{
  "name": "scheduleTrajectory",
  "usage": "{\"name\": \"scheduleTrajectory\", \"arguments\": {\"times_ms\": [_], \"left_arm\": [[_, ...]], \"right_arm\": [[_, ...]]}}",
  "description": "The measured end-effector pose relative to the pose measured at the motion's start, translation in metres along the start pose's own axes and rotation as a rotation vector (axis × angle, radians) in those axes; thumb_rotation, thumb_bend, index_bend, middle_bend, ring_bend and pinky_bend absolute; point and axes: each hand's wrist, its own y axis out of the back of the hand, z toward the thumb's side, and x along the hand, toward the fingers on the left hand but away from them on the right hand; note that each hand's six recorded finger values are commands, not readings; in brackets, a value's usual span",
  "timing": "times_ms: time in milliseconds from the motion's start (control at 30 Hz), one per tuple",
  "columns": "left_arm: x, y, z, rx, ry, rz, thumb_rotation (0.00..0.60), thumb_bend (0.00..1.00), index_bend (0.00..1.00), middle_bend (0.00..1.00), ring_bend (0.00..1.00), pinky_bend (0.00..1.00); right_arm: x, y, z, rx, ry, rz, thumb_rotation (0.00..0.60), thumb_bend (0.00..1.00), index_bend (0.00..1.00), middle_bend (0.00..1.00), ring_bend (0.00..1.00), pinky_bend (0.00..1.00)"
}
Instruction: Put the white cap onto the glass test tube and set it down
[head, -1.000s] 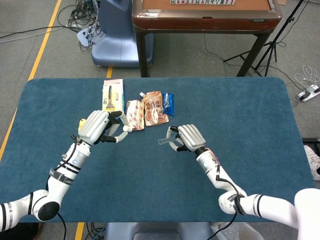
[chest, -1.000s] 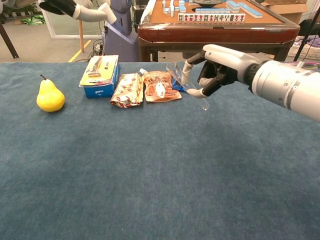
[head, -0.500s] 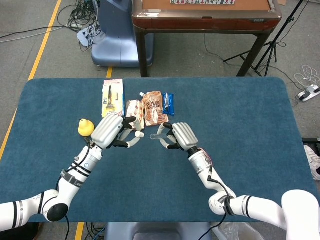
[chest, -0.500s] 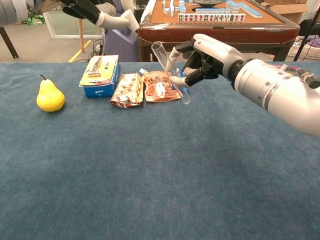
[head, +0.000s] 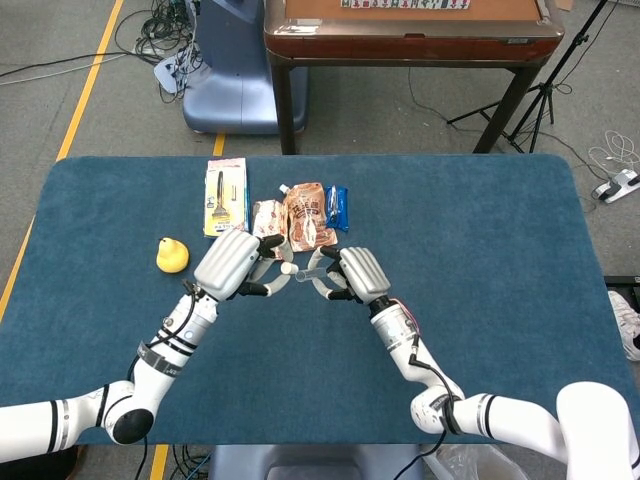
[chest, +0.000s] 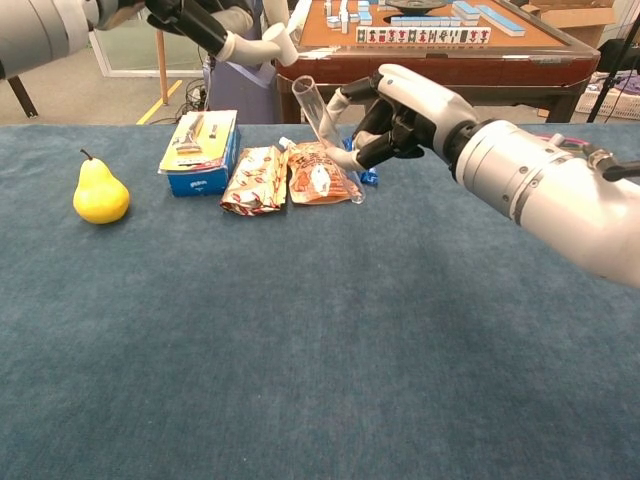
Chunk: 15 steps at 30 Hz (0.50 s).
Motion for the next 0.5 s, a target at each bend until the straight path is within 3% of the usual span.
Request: {"name": "scheduleTrajectory", "arguments": {"times_ms": [500], "left_arm": [[0.0014,-0.0038,0.0021,0.020,-0.011,0.022,0.600,0.30,0.56,0.93,1.00,1.00]], "right_arm": [[-0.0003,-0.0003,-0.0007,-0.026,-0.009,-0.013,0.600,0.73,0.84,1.00,1.00,1.00]]}}
